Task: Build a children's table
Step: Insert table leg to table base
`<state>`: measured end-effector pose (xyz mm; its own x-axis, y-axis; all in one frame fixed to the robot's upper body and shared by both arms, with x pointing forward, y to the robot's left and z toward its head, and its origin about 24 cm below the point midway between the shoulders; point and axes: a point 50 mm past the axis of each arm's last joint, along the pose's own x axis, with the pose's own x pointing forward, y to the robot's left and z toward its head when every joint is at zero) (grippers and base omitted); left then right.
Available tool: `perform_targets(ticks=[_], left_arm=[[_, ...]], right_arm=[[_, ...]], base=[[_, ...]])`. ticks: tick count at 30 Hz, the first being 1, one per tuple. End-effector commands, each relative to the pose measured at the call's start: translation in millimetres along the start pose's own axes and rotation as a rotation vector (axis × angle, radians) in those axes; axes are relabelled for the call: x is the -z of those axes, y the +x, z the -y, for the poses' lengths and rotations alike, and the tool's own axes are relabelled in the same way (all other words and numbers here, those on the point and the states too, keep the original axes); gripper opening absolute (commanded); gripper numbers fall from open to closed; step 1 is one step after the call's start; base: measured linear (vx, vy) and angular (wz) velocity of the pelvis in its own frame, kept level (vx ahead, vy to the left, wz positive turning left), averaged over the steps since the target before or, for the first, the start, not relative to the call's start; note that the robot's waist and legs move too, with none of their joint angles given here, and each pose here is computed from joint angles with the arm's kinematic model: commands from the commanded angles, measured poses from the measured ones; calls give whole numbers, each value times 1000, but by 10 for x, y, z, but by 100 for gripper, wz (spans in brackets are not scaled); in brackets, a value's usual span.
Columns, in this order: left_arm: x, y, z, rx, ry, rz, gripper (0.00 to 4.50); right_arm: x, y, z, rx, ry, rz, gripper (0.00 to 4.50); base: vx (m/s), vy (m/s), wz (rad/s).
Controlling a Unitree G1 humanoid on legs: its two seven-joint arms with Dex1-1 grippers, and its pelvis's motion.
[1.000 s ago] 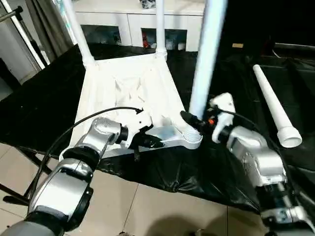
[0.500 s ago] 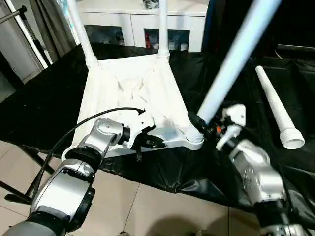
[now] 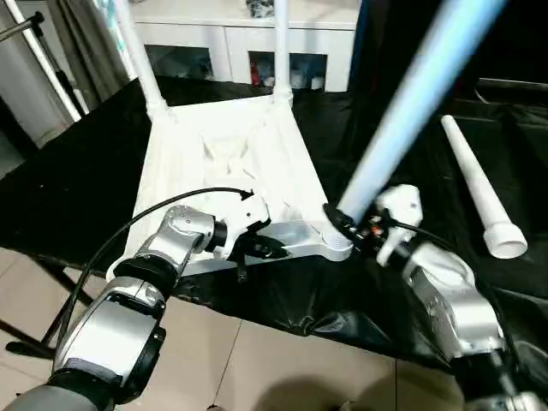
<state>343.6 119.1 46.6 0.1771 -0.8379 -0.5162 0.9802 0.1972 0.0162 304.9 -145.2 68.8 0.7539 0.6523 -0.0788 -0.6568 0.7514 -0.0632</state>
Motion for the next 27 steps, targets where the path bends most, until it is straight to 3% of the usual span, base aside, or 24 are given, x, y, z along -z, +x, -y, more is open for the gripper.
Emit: perform_targets(ticks=[1, 9, 15, 27], left_arm=[[-59, -74, -60, -24, 26, 6, 0], [-58, -107, -41, 24, 53, -14, 0], [-107, -155, -6, 126, 105, -22, 0], [-120, -199, 39, 242, 144, -60, 0]], right_arm=[[261, -9, -29, -24, 46, -149, 188], [297, 67, -51, -160, 70, -205, 188], [334, 0, -141, -338, 92, -217, 188], [423, -104, -301, -526, 113, -237, 187]], base=[[0, 0, 0], [0, 0, 0], [0, 0, 0], [0, 0, 0]])
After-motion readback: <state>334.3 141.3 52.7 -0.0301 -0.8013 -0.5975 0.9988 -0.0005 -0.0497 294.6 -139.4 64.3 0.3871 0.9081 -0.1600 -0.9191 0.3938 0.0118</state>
